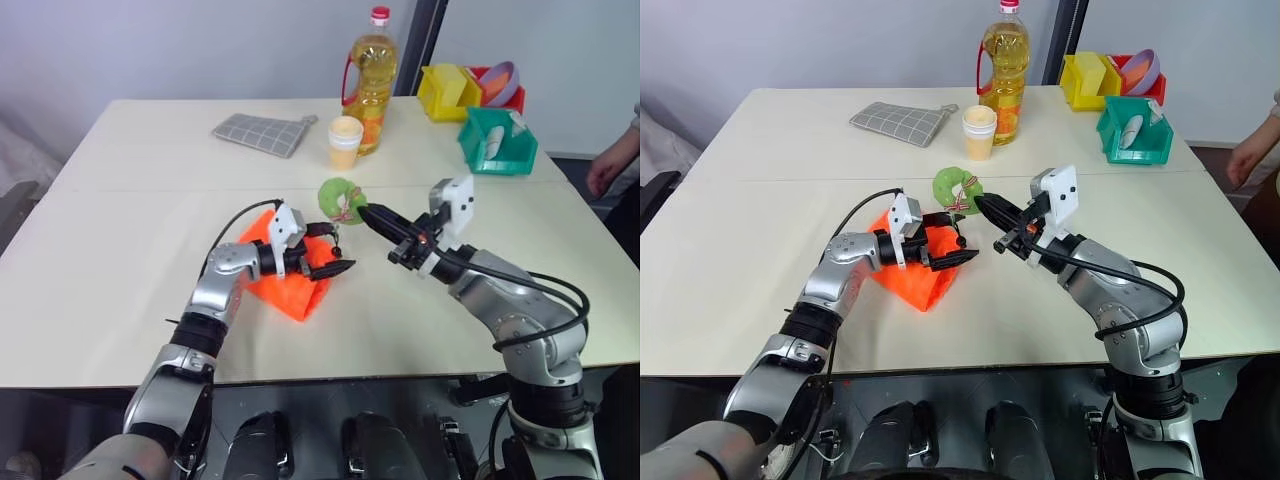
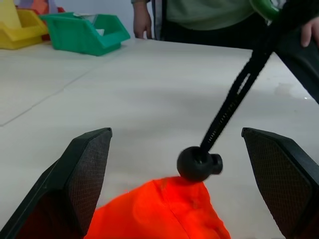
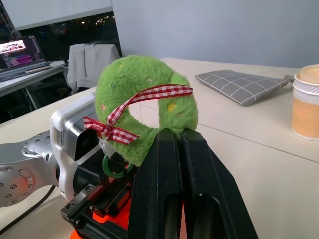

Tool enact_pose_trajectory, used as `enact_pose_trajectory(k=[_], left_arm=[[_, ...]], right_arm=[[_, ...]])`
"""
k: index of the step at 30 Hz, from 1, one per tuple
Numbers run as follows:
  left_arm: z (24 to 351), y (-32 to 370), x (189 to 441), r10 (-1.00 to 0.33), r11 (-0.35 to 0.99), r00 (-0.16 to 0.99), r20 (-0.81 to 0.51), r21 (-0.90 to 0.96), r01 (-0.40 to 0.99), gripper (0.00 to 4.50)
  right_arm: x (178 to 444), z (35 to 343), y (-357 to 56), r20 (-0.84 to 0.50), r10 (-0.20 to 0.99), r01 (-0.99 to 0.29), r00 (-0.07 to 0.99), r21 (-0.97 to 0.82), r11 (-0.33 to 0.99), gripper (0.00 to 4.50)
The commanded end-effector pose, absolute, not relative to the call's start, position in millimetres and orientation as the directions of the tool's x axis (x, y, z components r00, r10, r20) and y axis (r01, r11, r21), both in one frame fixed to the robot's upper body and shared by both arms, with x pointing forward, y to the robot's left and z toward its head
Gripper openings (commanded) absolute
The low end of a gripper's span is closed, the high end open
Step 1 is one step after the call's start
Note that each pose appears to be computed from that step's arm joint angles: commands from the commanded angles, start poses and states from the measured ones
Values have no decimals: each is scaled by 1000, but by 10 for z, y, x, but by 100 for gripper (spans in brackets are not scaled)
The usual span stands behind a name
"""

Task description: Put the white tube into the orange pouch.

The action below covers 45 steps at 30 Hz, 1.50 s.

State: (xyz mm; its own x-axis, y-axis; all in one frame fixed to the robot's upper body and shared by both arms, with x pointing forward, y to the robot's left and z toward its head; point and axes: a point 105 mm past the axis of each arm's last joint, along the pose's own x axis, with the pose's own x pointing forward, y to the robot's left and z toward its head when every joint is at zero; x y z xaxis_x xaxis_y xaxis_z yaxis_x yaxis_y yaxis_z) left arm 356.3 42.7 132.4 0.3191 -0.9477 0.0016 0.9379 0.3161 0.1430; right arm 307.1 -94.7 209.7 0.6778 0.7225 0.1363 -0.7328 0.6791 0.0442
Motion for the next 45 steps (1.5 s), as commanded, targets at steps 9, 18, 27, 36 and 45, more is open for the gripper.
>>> enact_pose_trajectory(k=[9,18,27,36,45], left_arm=[[1328,438,3528,-949,314,316,10,159,936,169],[1339,498,3526,-945,325,328,9,171,930,21],[1175,868,3336,-943,291,314,-112,182,939,21],[1000,1052,3094,-926,272,310,-215,187,944,21],[968,935,3049,-919,288,322,-228,173,942,21]], right_arm=[[3002,2232,-911,184,733,-747,654,7,665,0],[3013,2234,-918,186,726,-740,662,5,673,0],[3268,2282,-1243,193,580,-591,791,-2,807,0],[3397,2241,-1375,180,508,-518,843,10,856,0],[3434,2265,-1438,199,466,-479,862,20,878,0]])
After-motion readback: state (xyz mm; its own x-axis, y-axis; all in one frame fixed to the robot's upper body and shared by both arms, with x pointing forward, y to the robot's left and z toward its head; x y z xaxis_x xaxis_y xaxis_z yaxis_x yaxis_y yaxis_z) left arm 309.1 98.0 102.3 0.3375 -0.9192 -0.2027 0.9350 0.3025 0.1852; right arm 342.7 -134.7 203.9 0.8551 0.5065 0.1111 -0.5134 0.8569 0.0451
